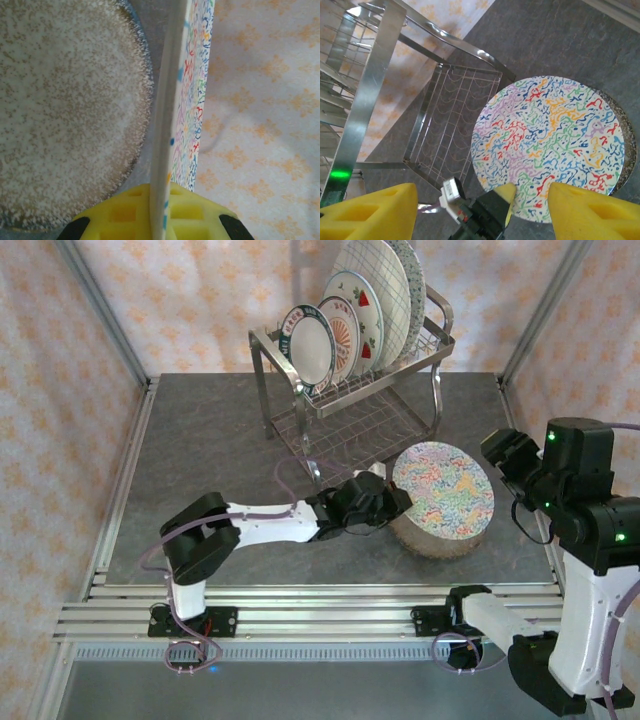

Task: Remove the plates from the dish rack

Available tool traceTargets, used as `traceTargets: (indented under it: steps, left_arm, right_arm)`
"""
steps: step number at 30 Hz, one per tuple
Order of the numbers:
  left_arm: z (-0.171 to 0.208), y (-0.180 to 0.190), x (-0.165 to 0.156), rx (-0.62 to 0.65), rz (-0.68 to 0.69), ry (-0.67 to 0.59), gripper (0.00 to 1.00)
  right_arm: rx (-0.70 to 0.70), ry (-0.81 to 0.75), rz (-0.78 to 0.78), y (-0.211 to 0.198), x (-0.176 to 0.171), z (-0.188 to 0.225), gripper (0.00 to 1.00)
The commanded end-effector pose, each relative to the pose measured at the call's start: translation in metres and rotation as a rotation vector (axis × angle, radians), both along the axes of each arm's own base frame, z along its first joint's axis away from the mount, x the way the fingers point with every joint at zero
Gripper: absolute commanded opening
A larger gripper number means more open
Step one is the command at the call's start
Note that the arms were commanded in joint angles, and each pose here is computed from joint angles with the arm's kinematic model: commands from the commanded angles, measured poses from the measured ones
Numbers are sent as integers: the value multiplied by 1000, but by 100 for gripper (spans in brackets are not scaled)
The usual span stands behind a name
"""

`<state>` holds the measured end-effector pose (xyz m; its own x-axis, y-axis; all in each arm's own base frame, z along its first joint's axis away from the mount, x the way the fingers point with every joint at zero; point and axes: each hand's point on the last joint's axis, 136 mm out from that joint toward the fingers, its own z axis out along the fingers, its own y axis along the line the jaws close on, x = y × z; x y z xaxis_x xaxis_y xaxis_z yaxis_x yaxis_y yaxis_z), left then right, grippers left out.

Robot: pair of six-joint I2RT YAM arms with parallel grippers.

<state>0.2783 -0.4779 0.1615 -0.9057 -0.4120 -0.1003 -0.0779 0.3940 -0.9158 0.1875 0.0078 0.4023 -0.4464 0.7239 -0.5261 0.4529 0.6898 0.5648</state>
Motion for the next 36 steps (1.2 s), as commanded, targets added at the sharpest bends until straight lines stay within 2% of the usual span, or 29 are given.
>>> traceTargets:
  steps: [1,10,36]
  left_arm:
    - [35,-13,9,-140,-16,-87,0]
    - [-11,-17,13,-81,-21,-50,0]
    - [-52,-14,20,-26,-11,13,0]
  right_arm:
    - [-16,-17,25,2,3,2,69]
    - [-2,-27,37,6,9,0,69]
    - [16,-16,50,10,18,-8,69]
